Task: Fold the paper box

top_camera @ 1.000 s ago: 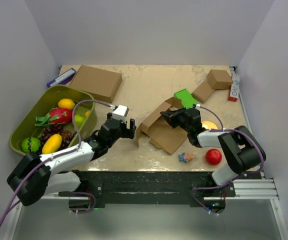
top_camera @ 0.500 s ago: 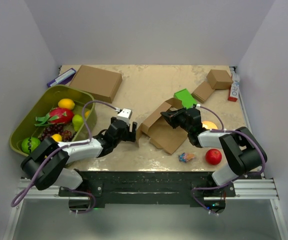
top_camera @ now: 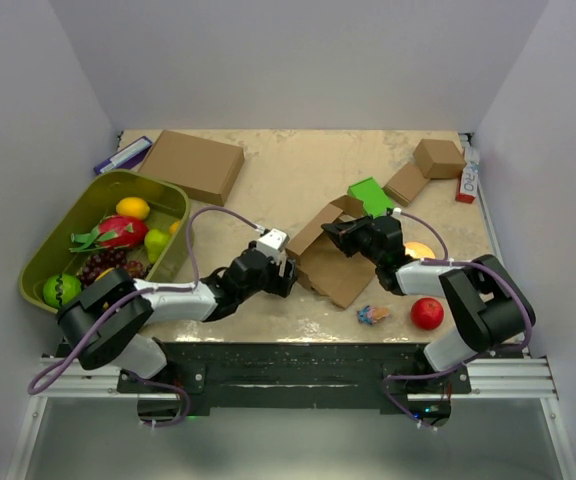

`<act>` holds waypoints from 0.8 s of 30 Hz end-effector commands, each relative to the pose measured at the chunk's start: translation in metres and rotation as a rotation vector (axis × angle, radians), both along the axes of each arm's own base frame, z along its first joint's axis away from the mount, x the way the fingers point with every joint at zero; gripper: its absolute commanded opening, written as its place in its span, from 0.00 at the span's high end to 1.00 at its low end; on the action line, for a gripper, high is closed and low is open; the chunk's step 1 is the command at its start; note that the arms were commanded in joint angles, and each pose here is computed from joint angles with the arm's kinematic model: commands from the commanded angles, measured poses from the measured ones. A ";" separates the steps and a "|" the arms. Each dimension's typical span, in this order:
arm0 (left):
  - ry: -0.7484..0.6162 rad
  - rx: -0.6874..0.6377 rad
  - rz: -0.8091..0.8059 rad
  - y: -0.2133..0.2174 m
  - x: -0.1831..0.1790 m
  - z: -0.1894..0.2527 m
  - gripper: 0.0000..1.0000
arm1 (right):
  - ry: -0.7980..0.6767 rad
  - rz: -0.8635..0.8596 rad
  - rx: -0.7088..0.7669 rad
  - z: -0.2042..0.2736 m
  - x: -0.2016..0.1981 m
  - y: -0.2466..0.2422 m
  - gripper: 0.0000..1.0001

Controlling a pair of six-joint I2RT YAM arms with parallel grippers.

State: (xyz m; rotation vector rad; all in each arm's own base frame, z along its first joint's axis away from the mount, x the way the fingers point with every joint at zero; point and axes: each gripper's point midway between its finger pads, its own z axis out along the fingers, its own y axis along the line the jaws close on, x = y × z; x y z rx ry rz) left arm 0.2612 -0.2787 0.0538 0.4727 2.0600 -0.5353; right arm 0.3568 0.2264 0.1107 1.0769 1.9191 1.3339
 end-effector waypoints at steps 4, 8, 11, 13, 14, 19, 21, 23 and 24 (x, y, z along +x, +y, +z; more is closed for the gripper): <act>-0.100 -0.139 -0.040 -0.024 0.006 0.033 0.20 | 0.014 -0.015 -0.041 -0.006 -0.003 -0.007 1.00; -0.141 -0.175 -0.015 -0.025 0.012 0.040 0.20 | 0.011 -0.013 -0.040 -0.005 -0.003 -0.007 1.00; -0.161 -0.182 0.040 -0.021 0.021 0.041 0.23 | 0.010 -0.015 -0.041 -0.004 -0.004 -0.007 1.00; -0.153 -0.188 0.079 -0.020 0.026 0.040 0.25 | 0.010 -0.015 -0.041 -0.003 -0.004 -0.007 1.00; -0.158 -0.181 0.107 -0.017 0.030 0.038 0.25 | 0.012 -0.015 -0.044 -0.004 -0.004 -0.008 1.00; -0.181 -0.205 0.212 -0.008 0.042 0.043 0.30 | 0.012 -0.019 -0.047 -0.004 -0.005 -0.009 1.00; -0.200 -0.213 0.249 -0.001 0.044 0.044 0.31 | 0.014 -0.018 -0.051 -0.005 -0.006 -0.009 1.00; -0.234 -0.261 0.200 -0.010 0.043 0.056 0.30 | 0.019 -0.016 -0.053 -0.008 -0.007 -0.009 1.00; -0.260 -0.255 0.154 -0.014 0.041 0.060 0.26 | 0.021 -0.017 -0.052 -0.008 -0.007 -0.010 1.00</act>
